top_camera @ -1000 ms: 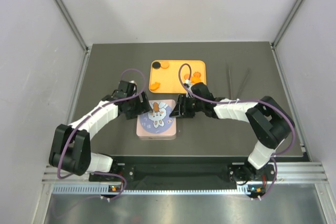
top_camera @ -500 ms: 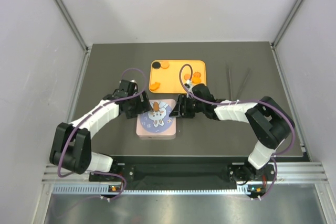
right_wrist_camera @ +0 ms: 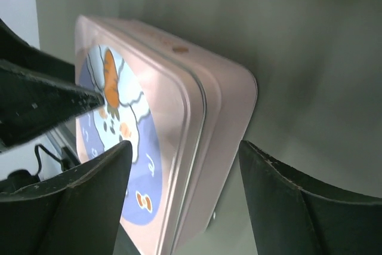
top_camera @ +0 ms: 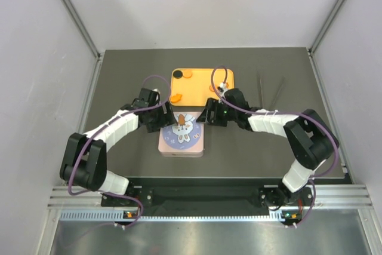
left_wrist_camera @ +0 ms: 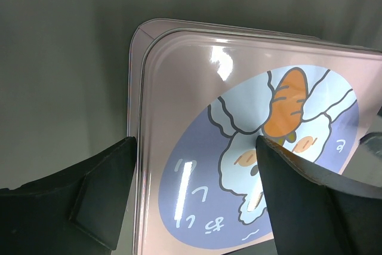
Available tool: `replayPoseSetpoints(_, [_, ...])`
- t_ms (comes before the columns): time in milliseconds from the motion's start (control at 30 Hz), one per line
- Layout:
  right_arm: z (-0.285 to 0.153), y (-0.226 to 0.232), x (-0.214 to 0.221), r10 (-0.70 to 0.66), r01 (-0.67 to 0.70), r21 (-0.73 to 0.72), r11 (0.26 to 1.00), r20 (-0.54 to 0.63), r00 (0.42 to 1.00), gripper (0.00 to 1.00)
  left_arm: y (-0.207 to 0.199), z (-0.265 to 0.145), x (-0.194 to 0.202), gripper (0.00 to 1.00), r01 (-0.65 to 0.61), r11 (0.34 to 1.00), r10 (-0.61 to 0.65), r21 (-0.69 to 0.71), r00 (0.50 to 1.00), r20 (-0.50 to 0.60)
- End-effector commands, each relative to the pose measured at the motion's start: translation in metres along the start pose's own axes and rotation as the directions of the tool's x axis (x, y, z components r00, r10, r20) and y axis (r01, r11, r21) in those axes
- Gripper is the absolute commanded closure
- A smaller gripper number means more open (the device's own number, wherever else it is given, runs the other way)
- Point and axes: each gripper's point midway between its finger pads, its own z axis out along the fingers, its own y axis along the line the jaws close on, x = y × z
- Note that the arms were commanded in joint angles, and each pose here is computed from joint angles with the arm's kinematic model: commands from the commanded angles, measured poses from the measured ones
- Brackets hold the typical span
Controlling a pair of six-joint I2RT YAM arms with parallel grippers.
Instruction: Pack the cookies
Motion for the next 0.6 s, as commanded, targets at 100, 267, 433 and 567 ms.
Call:
replayPoseSetpoints(100, [0.013, 0.012, -0.039, -0.028, 0.032, -0.034, 0.999, 0.092, 0.995, 0.32, 0.022, 0.009, 0.013, 0.16, -0.04, 0.994, 0.034, -0.105, 0.997, -0.064])
replayPoseSetpoints(267, [0.026, -0.002, -0.029, -0.001, 0.003, -0.017, 1.0, 0.071, 0.997, 0.38, 0.021, 0.011, 0.013, 0.16, -0.044, 0.994, 0.036, -0.103, 0.997, -0.075])
replayPoseSetpoints(433, [0.032, -0.019, -0.015, 0.037, -0.036, -0.004, 0.999, 0.052, 0.998, 0.46, 0.022, 0.015, 0.015, 0.16, -0.043, 0.993, 0.034, -0.109, 0.996, -0.085])
replayPoseSetpoints(567, [0.035, -0.024, -0.007, 0.058, -0.058, -0.004, 0.998, 0.045, 0.997, 0.58, 0.023, 0.018, 0.019, 0.16, -0.037, 0.994, 0.027, -0.106, 0.995, -0.097])
